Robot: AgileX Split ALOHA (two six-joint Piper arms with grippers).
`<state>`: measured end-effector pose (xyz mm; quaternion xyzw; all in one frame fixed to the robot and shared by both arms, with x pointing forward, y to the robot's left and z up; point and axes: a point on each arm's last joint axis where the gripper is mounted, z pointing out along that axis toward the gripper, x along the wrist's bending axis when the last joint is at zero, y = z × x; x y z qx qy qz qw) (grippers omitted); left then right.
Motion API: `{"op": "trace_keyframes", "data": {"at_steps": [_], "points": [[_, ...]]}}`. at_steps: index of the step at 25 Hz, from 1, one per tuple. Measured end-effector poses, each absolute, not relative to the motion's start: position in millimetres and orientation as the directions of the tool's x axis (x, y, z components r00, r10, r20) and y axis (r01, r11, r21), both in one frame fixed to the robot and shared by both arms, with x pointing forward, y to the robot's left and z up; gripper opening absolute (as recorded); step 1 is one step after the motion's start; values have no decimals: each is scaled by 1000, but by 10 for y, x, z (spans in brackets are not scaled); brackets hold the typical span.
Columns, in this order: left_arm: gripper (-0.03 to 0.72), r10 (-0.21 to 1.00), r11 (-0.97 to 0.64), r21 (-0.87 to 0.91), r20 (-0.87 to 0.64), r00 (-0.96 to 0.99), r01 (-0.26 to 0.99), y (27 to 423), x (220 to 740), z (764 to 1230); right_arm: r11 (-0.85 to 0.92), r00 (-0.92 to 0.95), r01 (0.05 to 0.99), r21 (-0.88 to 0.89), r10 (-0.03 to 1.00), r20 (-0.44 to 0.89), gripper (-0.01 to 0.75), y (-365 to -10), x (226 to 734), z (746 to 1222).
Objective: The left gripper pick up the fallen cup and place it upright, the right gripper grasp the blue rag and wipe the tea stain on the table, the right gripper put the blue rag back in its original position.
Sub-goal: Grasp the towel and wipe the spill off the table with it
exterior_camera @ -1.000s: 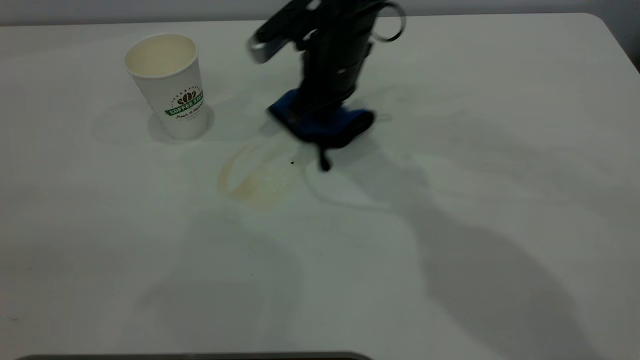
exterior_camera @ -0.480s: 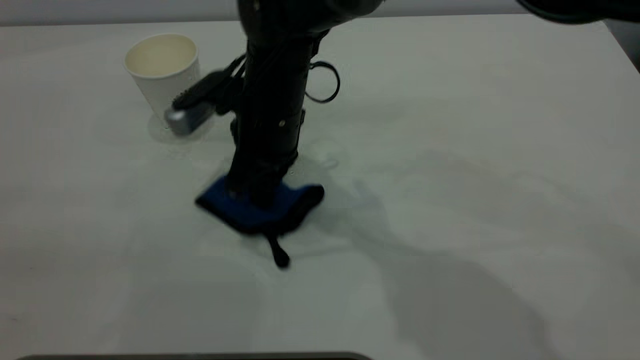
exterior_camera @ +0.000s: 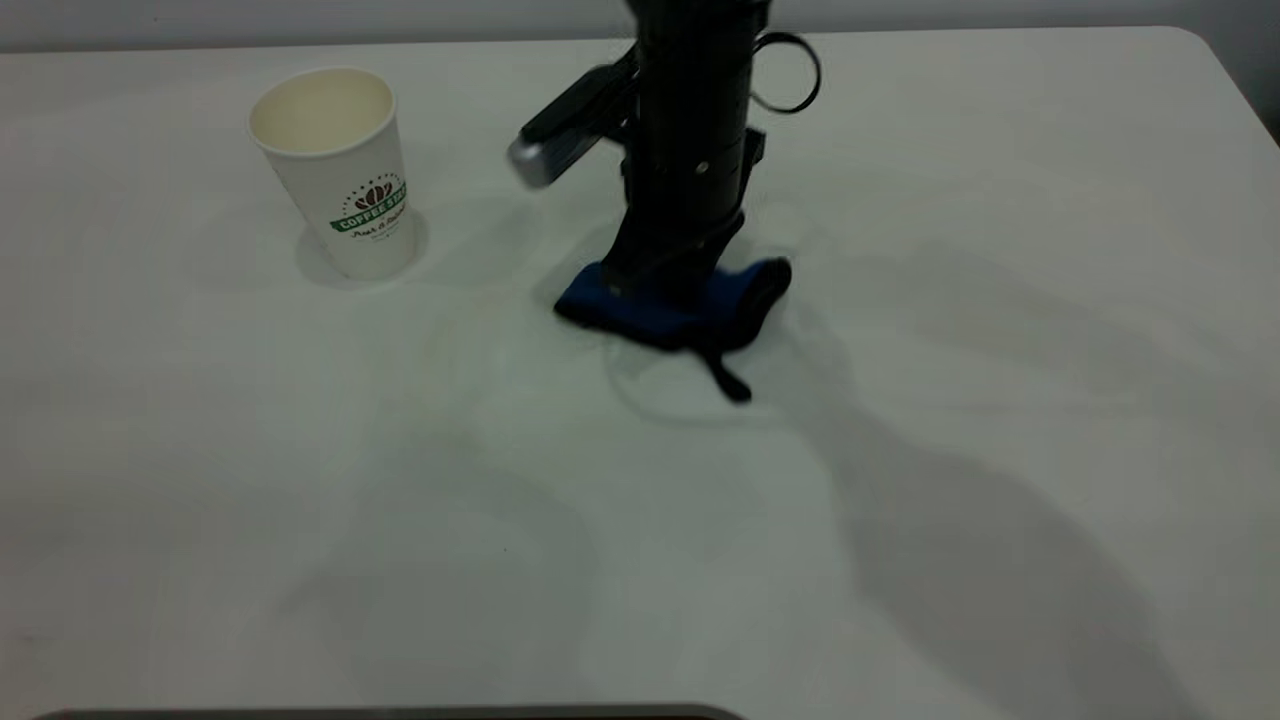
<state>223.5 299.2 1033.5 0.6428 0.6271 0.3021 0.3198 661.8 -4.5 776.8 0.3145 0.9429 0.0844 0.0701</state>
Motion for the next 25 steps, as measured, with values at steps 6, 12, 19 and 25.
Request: {"op": "trace_keyframes", "data": {"at_steps": [6, 12, 19, 25], "points": [[481, 999, -9, 790, -13, 31, 613, 2992, 2235, 10335, 767, -814, 550, 330, 581, 5, 36, 363, 6422, 7799], [481, 999, -6, 790, -15, 29, 613, 2992, 2235, 10335, 883, -914, 400, 246, 365, 175, 36, 761, 5857, 7793], [481, 999, -7, 790, -14, 29, 613, 2993, 2235, 10335, 853, -853, 516, 74, 504, 135, 36, 183, 6223, 7759], [481, 999, -8, 790, -13, 29, 613, 2993, 2235, 10335, 699, -700, 714, 24, 713, 46, 36, -745, 6822, 7757]]}}
